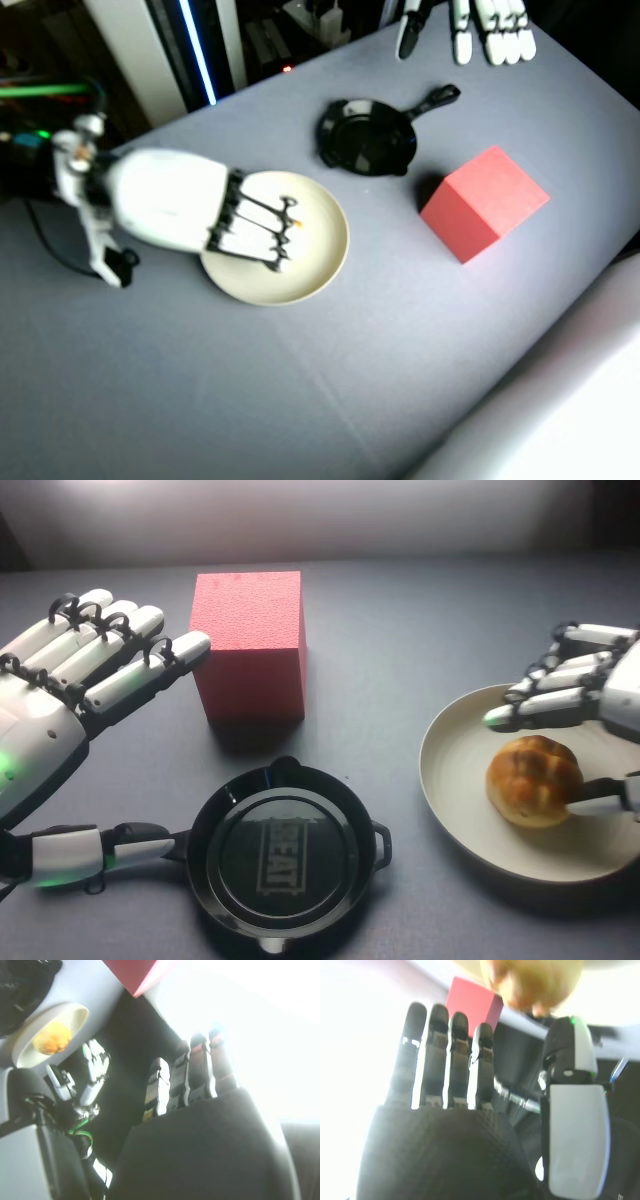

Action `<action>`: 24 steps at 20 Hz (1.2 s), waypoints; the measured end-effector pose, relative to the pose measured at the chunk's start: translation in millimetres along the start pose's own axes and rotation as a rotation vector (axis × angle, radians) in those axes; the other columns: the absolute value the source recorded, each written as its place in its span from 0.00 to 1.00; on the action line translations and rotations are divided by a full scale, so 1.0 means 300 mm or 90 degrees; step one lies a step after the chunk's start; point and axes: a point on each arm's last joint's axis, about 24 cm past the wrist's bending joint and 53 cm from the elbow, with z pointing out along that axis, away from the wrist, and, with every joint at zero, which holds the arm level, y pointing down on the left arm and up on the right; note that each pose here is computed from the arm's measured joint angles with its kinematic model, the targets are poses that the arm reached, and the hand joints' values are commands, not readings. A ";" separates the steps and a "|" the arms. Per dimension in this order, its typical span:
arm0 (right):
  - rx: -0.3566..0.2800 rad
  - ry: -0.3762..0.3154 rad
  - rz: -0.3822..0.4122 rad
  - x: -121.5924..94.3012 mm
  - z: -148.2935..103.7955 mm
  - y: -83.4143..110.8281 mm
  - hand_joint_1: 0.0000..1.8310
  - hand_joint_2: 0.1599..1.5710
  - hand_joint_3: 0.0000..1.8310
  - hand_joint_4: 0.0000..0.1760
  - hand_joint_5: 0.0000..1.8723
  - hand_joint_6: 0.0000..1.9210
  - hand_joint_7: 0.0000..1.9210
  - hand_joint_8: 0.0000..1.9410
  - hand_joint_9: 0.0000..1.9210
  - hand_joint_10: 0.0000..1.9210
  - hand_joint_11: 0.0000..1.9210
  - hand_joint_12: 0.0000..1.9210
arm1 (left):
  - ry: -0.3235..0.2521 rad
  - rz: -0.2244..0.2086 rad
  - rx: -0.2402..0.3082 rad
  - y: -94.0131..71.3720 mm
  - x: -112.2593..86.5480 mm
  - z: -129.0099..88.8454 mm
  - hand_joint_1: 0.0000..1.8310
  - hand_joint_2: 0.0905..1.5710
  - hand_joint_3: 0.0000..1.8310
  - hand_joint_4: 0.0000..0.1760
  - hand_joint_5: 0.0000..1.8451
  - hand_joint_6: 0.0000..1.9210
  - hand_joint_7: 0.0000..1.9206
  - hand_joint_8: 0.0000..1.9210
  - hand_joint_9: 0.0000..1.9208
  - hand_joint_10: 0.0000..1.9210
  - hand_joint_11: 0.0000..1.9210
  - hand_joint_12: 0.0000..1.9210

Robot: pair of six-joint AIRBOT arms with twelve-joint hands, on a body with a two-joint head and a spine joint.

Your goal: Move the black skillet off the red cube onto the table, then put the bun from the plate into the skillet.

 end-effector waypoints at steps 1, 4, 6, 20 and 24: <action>0.002 0.014 -0.007 0.021 0.026 -0.003 0.53 0.66 0.00 0.35 0.38 0.02 0.40 0.02 0.36 0.02 0.02 0.66 | 0.002 -0.001 -0.001 0.002 0.003 -0.001 0.38 0.57 0.00 0.98 0.00 0.00 0.00 0.00 0.00 0.00 0.00 0.00; 0.012 0.027 -0.003 0.040 0.046 -0.017 0.64 0.73 0.00 0.17 0.45 0.62 0.43 0.64 0.32 0.56 0.12 0.90 | 0.001 -0.002 -0.002 0.003 0.002 -0.001 0.37 0.57 0.00 1.00 0.00 0.00 0.00 0.00 0.00 0.00 0.00 0.00; 0.019 0.028 -0.001 0.041 0.047 -0.029 0.65 0.74 0.00 0.00 0.45 0.57 0.42 0.72 0.26 0.80 0.12 0.98 | 0.001 -0.002 -0.001 0.001 0.002 -0.002 0.38 0.58 0.00 1.00 0.00 0.00 0.00 0.00 0.00 0.00 0.00 0.00; -0.221 -0.100 0.041 -0.137 0.104 0.353 0.75 0.68 0.00 0.00 0.46 0.57 0.56 0.44 0.44 0.65 0.30 0.65 | -0.022 0.004 -0.026 0.041 -0.041 -0.026 0.03 0.65 0.01 0.07 0.00 0.00 0.00 0.00 0.00 0.00 0.01 0.00; -0.319 -0.078 0.033 -0.096 0.143 0.525 0.68 0.68 0.00 0.00 0.48 0.50 0.54 0.57 0.44 0.57 0.29 0.78 | -0.053 0.010 -0.063 0.095 -0.091 -0.052 0.00 0.67 0.01 0.51 0.00 0.00 0.00 0.00 0.00 0.00 0.00 0.00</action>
